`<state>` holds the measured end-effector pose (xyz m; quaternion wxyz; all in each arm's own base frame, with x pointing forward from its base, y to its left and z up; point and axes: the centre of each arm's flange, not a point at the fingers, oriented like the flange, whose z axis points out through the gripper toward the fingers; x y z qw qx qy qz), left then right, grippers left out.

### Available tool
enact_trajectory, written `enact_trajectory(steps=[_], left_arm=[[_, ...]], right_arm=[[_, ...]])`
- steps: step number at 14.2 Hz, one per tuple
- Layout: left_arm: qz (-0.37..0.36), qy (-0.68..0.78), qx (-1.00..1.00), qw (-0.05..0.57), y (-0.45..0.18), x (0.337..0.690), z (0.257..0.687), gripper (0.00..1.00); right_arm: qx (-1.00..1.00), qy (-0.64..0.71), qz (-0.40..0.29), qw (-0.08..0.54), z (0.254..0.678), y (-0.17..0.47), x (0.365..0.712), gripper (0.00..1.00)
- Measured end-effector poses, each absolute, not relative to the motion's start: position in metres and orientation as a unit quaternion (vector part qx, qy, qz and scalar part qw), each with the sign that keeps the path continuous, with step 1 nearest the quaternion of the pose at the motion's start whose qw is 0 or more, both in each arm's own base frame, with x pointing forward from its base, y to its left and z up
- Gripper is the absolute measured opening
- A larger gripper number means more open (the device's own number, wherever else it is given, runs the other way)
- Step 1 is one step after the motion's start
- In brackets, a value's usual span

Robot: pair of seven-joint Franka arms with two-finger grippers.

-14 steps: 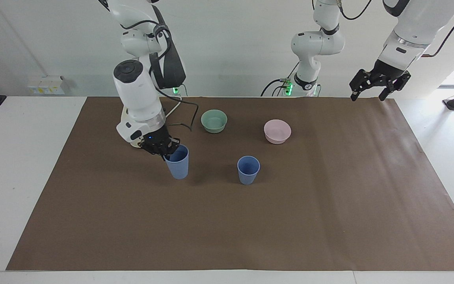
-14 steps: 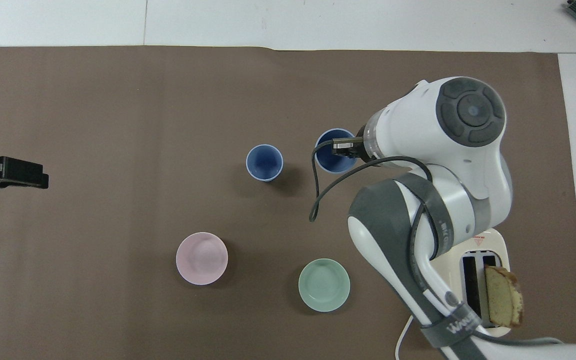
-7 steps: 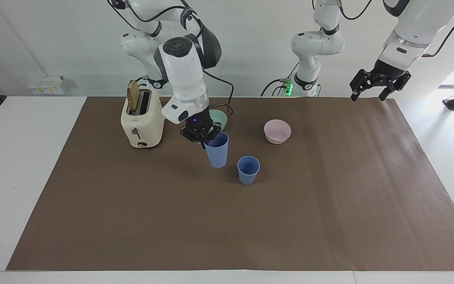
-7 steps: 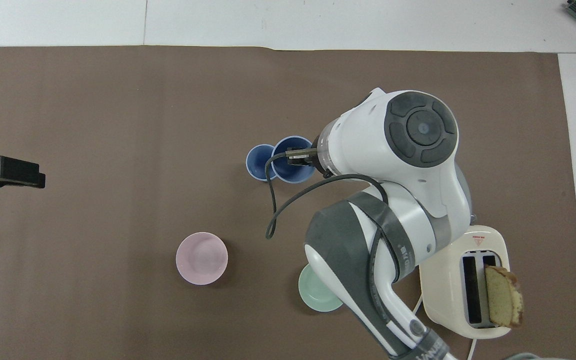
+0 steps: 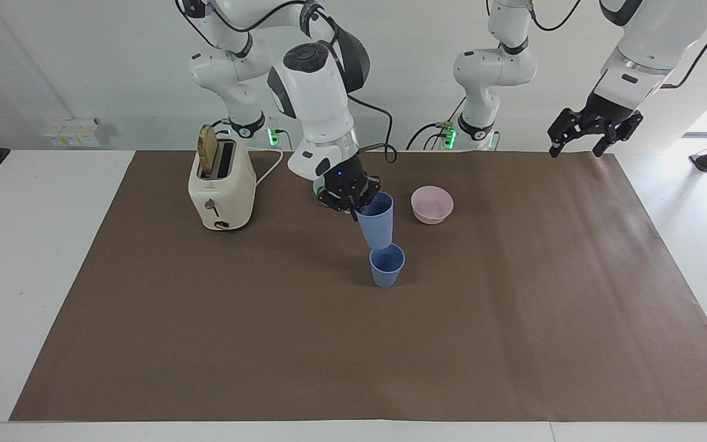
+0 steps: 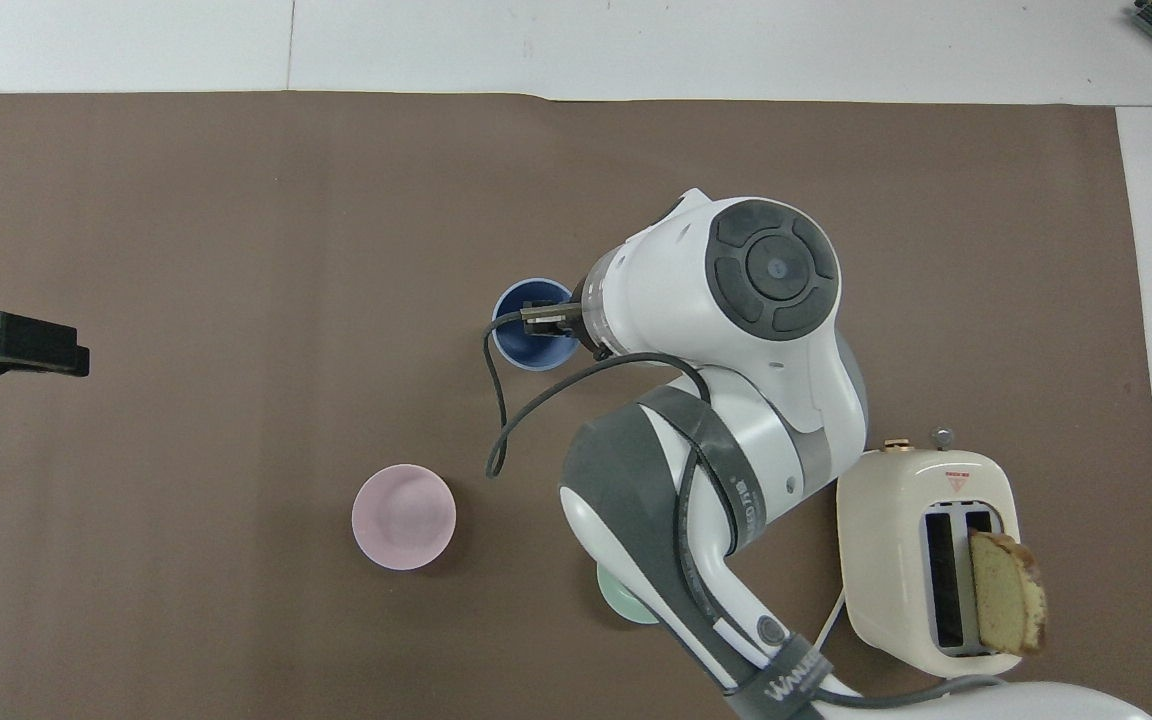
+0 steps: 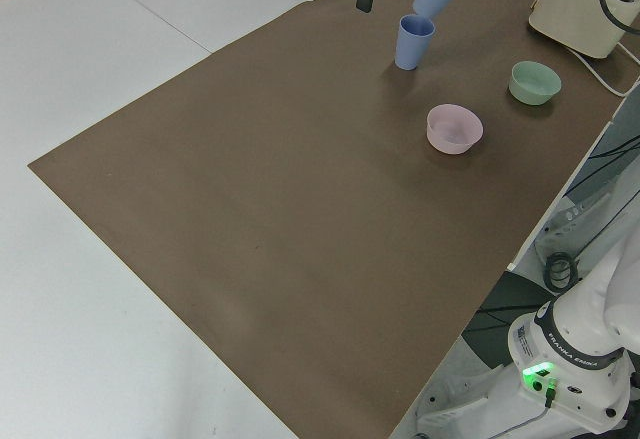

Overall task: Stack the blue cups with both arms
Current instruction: 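Lower the blue cup into the placed cup and open the right gripper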

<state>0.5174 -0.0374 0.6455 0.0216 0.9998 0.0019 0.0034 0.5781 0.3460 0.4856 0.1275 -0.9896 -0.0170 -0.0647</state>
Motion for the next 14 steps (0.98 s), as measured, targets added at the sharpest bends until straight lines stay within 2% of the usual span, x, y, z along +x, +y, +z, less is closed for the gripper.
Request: enact_trajectory(steps=[14], left_arm=[[0.003,0.002,1.000,0.022,-0.037,0.517,0.645,1.00]], right_arm=[[-0.993,-0.012,-0.041,0.112,0.431,0.348,0.592,0.06]])
